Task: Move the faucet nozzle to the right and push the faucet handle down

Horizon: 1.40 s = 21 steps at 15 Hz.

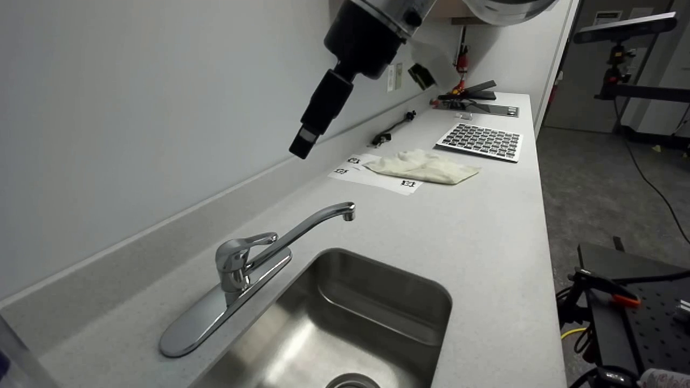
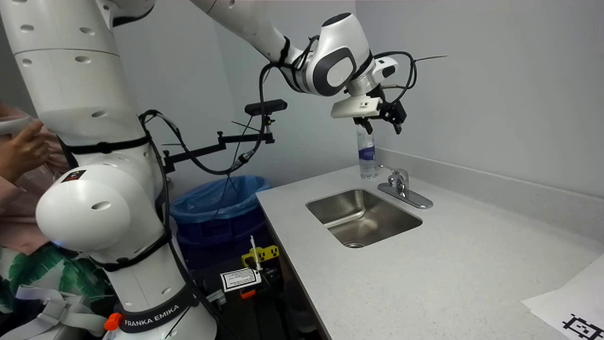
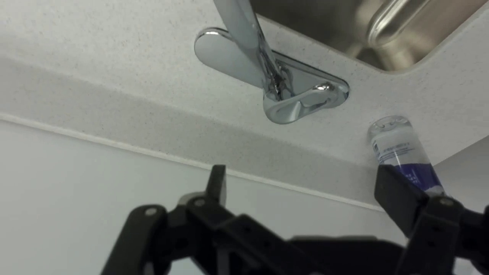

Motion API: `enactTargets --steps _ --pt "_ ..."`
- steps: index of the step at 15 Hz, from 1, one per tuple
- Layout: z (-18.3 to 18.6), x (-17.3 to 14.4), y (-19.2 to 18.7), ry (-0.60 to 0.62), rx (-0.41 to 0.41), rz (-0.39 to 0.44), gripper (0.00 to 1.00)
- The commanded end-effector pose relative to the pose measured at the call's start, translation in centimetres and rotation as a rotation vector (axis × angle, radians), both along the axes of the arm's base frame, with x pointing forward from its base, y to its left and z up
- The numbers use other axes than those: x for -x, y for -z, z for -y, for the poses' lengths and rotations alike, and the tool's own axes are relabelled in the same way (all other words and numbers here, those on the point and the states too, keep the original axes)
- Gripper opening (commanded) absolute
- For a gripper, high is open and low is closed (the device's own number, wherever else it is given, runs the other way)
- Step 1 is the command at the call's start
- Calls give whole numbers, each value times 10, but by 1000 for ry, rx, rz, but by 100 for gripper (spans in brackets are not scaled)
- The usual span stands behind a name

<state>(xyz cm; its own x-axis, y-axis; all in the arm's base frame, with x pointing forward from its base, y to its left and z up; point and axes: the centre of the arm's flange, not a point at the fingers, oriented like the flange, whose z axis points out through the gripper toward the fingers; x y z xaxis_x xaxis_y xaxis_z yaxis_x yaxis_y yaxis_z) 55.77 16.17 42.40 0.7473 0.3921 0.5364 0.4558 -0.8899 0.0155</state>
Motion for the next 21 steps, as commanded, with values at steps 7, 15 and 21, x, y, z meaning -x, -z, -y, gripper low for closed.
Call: enactTargets --steps 7,15,21 --pt "54 47 -3 36 10 -146 100" --pt "60 40 7 70 14 -155 100" --pt "60 41 9 70 15 -159 100"
